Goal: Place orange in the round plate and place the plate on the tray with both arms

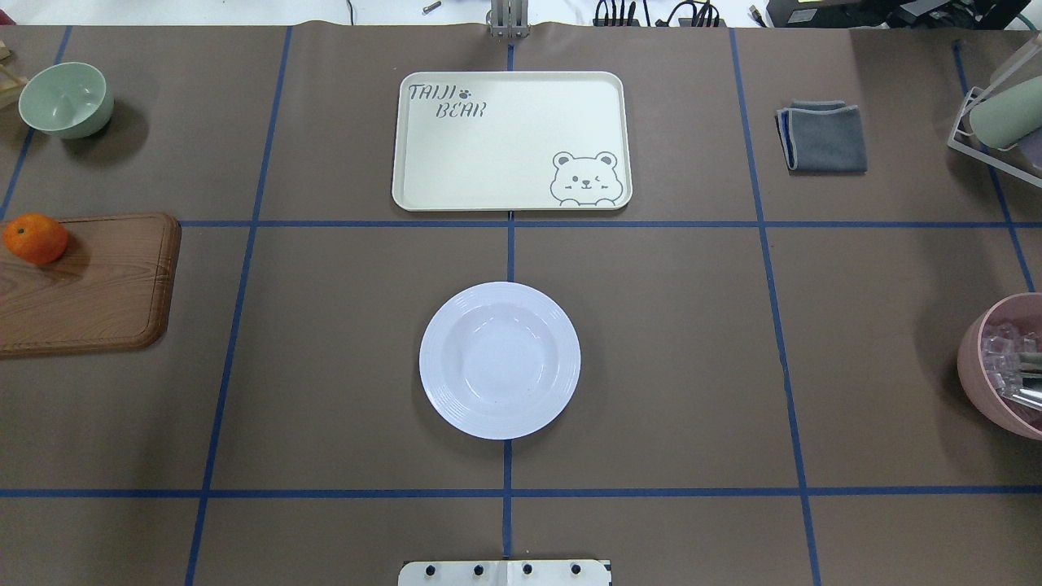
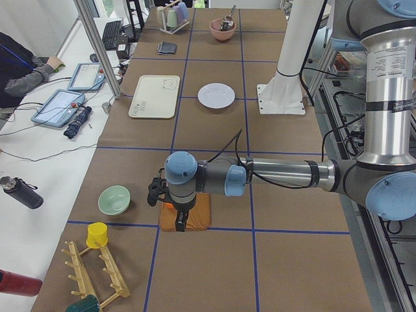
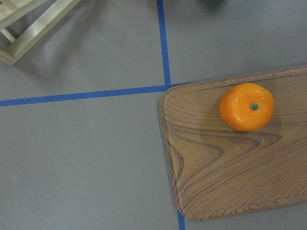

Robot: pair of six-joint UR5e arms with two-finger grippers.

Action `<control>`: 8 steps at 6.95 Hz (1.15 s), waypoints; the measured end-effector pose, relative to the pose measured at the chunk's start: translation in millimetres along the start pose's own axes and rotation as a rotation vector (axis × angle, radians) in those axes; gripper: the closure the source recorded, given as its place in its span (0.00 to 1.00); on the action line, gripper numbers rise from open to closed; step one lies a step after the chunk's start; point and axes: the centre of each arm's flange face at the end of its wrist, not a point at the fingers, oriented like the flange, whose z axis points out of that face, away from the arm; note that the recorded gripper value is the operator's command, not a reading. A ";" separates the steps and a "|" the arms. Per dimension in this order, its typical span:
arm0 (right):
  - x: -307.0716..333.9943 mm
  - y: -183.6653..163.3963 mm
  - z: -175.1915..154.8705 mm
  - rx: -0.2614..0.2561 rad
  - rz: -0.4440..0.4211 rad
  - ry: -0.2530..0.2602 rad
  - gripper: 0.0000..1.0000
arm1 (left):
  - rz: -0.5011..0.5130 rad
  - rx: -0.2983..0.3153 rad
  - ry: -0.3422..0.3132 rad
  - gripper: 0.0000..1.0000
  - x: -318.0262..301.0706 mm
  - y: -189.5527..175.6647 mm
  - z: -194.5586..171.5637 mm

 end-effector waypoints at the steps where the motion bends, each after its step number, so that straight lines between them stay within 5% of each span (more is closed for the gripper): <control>1: -0.1 -0.1 -0.1 0.000 0.000 0.000 0.00 | 0.000 0.000 0.000 0.02 0.0 0.0 0.0; 6: -19.4 -8.7 -21.9 0.046 -0.042 0.000 0.00 | 0.026 0.024 -0.011 0.02 10.8 -7.0 -11.5; 8: -44.9 -38.7 -48.0 0.124 -0.116 0.001 0.00 | 0.089 0.088 -0.017 0.02 24.8 -29.2 -26.3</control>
